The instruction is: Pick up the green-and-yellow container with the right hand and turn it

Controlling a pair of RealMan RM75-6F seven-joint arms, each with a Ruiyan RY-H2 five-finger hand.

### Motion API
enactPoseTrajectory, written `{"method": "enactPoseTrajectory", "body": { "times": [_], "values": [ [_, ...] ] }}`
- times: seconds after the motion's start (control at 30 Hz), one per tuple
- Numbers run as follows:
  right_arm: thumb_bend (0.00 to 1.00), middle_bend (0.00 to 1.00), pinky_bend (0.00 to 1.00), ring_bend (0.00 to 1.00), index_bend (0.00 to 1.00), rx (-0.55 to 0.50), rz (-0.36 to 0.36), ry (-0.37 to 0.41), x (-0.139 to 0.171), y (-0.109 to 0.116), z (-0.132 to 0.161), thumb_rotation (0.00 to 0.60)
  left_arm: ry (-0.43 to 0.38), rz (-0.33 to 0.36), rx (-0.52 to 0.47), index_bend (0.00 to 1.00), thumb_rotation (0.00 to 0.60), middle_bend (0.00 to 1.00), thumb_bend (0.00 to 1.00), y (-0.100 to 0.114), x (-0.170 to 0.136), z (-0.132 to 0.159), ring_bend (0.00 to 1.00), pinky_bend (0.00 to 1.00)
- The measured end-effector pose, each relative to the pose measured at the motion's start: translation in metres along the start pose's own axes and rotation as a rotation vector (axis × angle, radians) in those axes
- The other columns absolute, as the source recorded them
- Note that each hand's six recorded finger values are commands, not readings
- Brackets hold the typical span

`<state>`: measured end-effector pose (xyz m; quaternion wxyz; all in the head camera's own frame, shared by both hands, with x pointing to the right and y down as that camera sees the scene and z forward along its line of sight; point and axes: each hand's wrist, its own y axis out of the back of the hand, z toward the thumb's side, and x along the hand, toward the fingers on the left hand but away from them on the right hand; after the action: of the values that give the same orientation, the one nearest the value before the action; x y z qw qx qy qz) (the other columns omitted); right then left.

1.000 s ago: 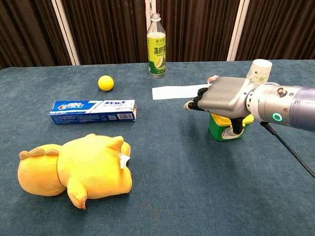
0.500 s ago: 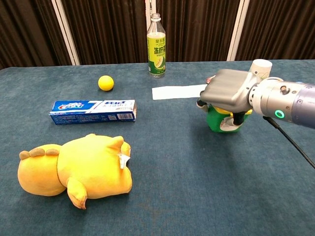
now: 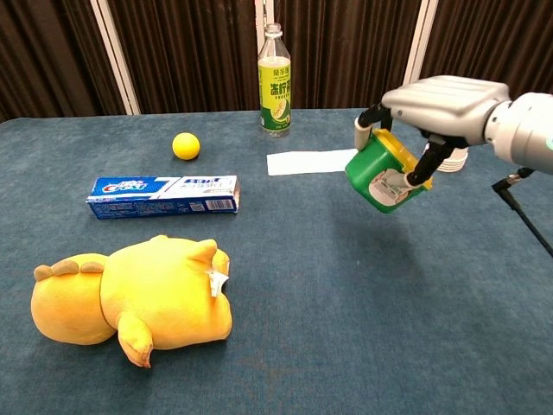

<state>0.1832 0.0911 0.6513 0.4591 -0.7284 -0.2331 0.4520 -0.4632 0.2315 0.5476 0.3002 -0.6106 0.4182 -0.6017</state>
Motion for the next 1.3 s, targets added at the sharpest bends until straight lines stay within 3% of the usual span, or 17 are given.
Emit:
{"method": "enactPoseTrajectory", "body": {
  "times": [0.23, 0.57, 0.67, 0.73, 0.77, 0.97, 1.1, 1.3],
  "values": [
    [0.5, 0.49, 0.74, 0.48, 0.4, -0.253, -0.05, -0.021, 0.014, -0.008, -0.024, 0.6, -0.006, -0.002, -0.003, 0.0, 0.6, 0.0, 0.0, 0.0, 0.0, 0.001, 0.0, 0.0],
    [0.47, 0.47, 0.72, 0.48, 0.39, -0.331, -0.036, -0.011, 0.025, -0.035, -0.036, 0.6, -0.013, -0.006, 0.0, 0.0, 0.6, 0.0, 0.0, -0.001, -0.002, 0.004, 0.0, 0.0],
    [0.4, 0.32, 0.52, 0.35, 0.28, -0.334, -0.029, -0.015, 0.028, -0.039, -0.039, 0.6, -0.016, -0.007, 0.0, 0.0, 0.6, 0.0, 0.0, -0.002, -0.003, 0.005, 0.0, 0.0],
    [0.33, 0.16, 0.34, 0.19, 0.15, -0.344, -0.014, -0.014, 0.029, -0.042, -0.04, 0.6, -0.019, -0.007, 0.001, 0.0, 0.6, 0.0, 0.0, -0.002, -0.003, 0.006, 0.0, 0.0],
    [0.32, 0.13, 0.3, 0.15, 0.13, -0.352, -0.004, -0.012, 0.031, -0.044, -0.04, 0.6, -0.02, -0.007, 0.002, 0.0, 0.6, 0.0, 0.0, -0.002, -0.004, 0.006, 0.0, 0.0],
    [0.27, 0.03, 0.16, 0.03, 0.04, -0.376, 0.089, -0.018, 0.043, -0.05, -0.052, 0.6, -0.025, -0.01, 0.002, 0.0, 0.6, 0.0, 0.0, -0.003, -0.005, 0.008, 0.0, 0.0],
    [0.17, 0.0, 0.01, 0.0, 0.0, -0.369, 0.122, -0.029, 0.052, -0.048, -0.06, 0.6, -0.029, -0.01, 0.002, 0.0, 0.6, 0.0, 0.0, -0.003, -0.006, 0.009, 0.0, 0.0],
    [0.16, 0.0, 0.0, 0.0, 0.0, -0.32, 0.154, -0.03, 0.065, -0.036, -0.067, 0.6, -0.033, -0.012, -0.002, 0.0, 0.6, 0.0, 0.0, -0.002, -0.006, 0.01, 0.0, 0.0]
  ]
}}
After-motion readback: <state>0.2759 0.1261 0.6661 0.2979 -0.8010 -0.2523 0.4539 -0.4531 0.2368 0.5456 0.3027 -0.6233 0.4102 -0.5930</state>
